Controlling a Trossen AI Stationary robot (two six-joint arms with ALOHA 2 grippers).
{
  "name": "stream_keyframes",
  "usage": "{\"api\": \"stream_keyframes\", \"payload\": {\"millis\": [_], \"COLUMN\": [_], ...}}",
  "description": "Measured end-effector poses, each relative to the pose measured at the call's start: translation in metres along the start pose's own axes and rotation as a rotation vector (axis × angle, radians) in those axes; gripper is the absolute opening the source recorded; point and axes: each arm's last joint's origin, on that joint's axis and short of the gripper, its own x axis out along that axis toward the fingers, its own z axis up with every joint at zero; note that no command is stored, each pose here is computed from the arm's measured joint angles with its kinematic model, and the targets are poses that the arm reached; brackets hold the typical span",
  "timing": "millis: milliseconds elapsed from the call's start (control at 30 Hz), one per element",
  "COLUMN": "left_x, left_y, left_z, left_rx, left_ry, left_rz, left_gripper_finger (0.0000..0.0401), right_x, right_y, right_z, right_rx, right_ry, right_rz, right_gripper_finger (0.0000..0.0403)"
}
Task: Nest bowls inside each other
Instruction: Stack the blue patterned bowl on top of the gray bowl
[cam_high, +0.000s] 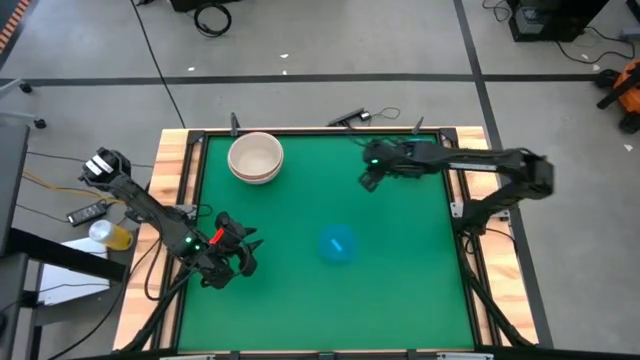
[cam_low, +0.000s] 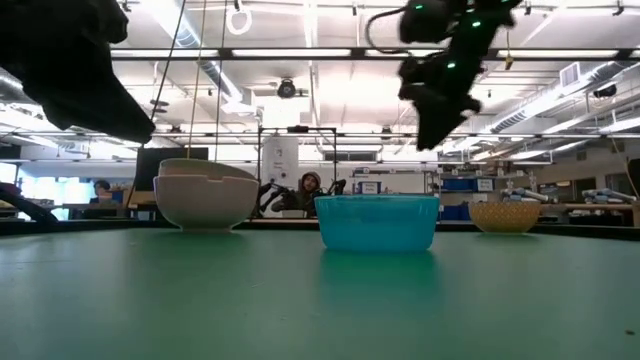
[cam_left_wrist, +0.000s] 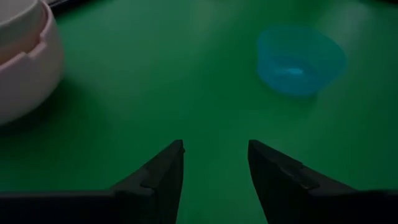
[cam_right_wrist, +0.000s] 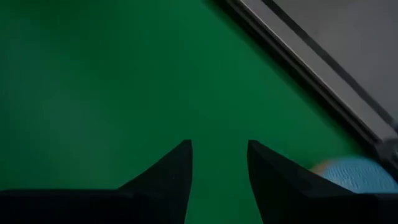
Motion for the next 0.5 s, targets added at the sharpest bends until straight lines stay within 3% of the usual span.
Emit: {"api": "stream_keyframes", "payload": {"millis": [267,500], "left_x": [0.007,0.008], "left_y": [0.002,0.002], "left_z": [0.005,0.006], "left_rx": [0.018,0.021], "left_ry": [-0.012,-0.001], "left_rz": [0.027,0.027], "left_gripper_finger": [0.0181,0.0181], "right_x": [0.020,0.048], "right_y": [-0.041,-0.067], "right_z": [-0.035,-0.044], "right_rx": [0.124,0.174], "right_ry": [0.120,0.198], "right_rz": [-0.107,-0.240], "right_gripper_finger": [0.0158,0.0158]}}
